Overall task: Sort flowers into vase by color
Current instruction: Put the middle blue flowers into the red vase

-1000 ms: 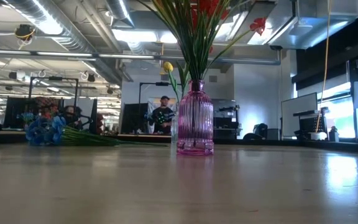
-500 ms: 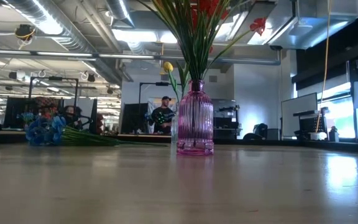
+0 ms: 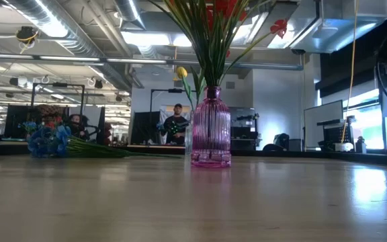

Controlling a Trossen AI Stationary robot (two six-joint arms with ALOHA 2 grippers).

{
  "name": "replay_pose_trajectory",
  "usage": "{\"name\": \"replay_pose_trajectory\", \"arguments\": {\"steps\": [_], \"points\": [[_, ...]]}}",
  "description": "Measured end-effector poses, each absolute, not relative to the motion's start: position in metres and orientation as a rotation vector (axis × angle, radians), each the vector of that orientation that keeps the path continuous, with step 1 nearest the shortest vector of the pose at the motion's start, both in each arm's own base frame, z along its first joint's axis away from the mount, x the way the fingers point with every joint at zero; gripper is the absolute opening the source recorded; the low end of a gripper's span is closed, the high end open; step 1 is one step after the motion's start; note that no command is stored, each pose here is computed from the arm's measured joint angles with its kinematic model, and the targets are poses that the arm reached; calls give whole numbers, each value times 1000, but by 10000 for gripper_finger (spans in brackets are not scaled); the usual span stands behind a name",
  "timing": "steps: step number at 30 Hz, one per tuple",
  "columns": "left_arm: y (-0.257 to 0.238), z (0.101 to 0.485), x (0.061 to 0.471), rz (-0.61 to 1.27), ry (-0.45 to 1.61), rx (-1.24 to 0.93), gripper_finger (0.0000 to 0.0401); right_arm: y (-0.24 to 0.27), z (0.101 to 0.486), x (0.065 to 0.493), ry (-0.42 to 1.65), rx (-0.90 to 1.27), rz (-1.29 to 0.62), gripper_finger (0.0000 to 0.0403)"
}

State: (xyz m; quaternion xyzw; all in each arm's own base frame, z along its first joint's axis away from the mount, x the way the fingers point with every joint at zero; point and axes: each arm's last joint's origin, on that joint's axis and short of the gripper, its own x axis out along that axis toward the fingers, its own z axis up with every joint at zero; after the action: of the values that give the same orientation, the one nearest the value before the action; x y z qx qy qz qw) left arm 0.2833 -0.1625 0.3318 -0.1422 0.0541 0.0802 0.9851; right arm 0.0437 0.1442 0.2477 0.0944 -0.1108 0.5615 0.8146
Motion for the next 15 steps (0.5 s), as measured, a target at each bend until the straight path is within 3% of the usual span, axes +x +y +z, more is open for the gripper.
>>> {"name": "replay_pose_trajectory", "arguments": {"steps": [15], "points": [[-154,332,288,190,98,-334,100,165,234,42,-209,125,1062,7]]}}
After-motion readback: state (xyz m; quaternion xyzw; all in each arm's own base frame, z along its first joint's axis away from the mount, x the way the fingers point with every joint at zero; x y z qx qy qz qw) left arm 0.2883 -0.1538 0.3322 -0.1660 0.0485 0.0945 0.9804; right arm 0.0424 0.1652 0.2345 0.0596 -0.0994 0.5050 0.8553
